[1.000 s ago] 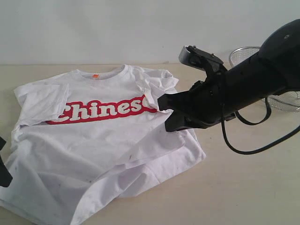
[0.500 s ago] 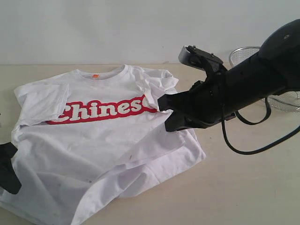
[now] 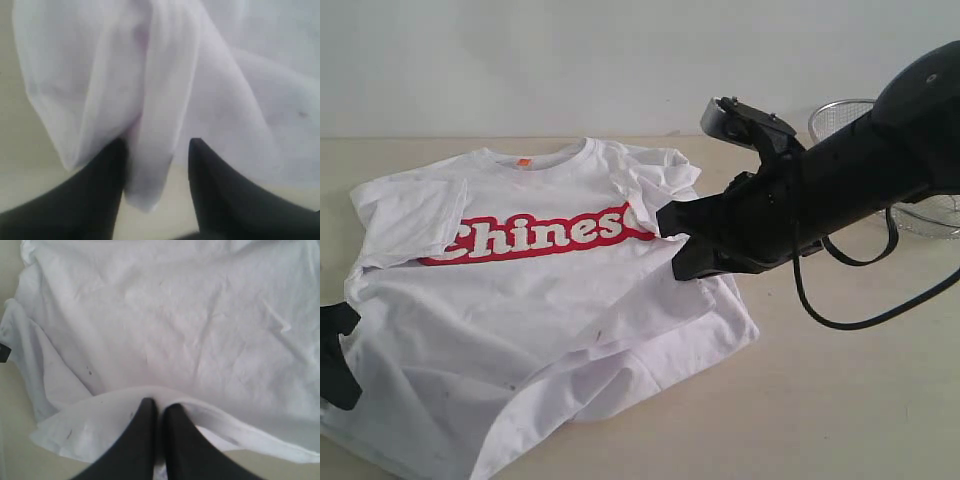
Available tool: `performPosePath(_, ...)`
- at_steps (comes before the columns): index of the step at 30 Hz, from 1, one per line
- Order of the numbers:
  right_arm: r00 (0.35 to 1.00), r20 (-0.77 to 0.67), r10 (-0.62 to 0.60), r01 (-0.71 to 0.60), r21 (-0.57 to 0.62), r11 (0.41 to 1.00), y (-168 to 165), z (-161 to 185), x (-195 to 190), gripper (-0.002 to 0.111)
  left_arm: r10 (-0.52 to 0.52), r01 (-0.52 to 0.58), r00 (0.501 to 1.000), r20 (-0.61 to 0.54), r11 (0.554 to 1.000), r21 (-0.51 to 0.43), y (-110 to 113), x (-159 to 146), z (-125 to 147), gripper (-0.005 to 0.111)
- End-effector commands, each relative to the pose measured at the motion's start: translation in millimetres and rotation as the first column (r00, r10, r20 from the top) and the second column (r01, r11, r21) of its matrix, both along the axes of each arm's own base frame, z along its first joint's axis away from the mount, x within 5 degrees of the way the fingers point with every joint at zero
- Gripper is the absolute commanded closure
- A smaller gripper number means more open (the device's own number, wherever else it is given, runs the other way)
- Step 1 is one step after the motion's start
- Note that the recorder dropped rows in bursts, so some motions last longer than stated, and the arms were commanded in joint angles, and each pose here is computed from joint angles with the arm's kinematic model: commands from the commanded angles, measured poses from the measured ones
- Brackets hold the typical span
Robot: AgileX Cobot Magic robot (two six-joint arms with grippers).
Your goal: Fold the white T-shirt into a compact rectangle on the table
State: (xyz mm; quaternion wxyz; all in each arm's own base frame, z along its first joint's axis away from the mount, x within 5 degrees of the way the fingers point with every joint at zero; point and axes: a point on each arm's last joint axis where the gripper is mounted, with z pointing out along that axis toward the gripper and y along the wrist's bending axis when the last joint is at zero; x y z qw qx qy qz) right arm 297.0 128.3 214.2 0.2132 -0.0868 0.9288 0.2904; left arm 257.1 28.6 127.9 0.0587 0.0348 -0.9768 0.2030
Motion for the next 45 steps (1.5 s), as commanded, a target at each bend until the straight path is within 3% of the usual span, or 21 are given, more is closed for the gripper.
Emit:
performPosePath(1, 1.000, 0.017, 0.004, -0.004, -0.004, 1.000, 0, 2, 2, 0.108, 0.003, -0.003, 1.000, 0.020, 1.000, 0.005, -1, 3, 1, 0.083)
performPosePath(6, 1.000, 0.017, 0.004, -0.004, -0.004, 1.000, 0, 2, 2, 0.108, 0.003, -0.003, 1.000, 0.009, 1.000, 0.003, -1, 3, -2, 0.102)
performPosePath(12, 1.000, 0.015, 0.006, -0.006, -0.003, 1.000, 0, 2, 2, 0.108, 0.018, -0.018, 1.000, 0.012, 0.999, -0.032, -4, 5, -4, 0.102)
performPosePath(18, 1.000, 0.026, -0.009, 0.009, 0.000, 1.000, -1, 3, 3, 0.108, 0.084, -0.063, 0.987, 0.138, 0.986, -0.154, -14, 14, 14, 0.102)
performPosePath(27, 0.991, 0.129, -0.045, 0.044, 0.012, 0.999, 1, 24, 19, 0.108, 0.096, -0.052, 0.935, 0.340, 0.989, -0.138, -11, 34, 66, 0.102)
performPosePath(36, 0.952, 0.282, -0.116, 0.113, 0.027, 0.993, 0, 53, 40, 0.108, 0.099, -0.052, 0.886, 0.453, 0.992, -0.116, -7, 51, 98, 0.102)
performPosePath(45, 0.947, 0.299, -0.115, 0.122, -0.007, 0.992, 5, 39, 68, 0.108, 0.127, -0.085, 0.831, 0.542, 0.991, -0.102, -2, 67, 117, 0.102)
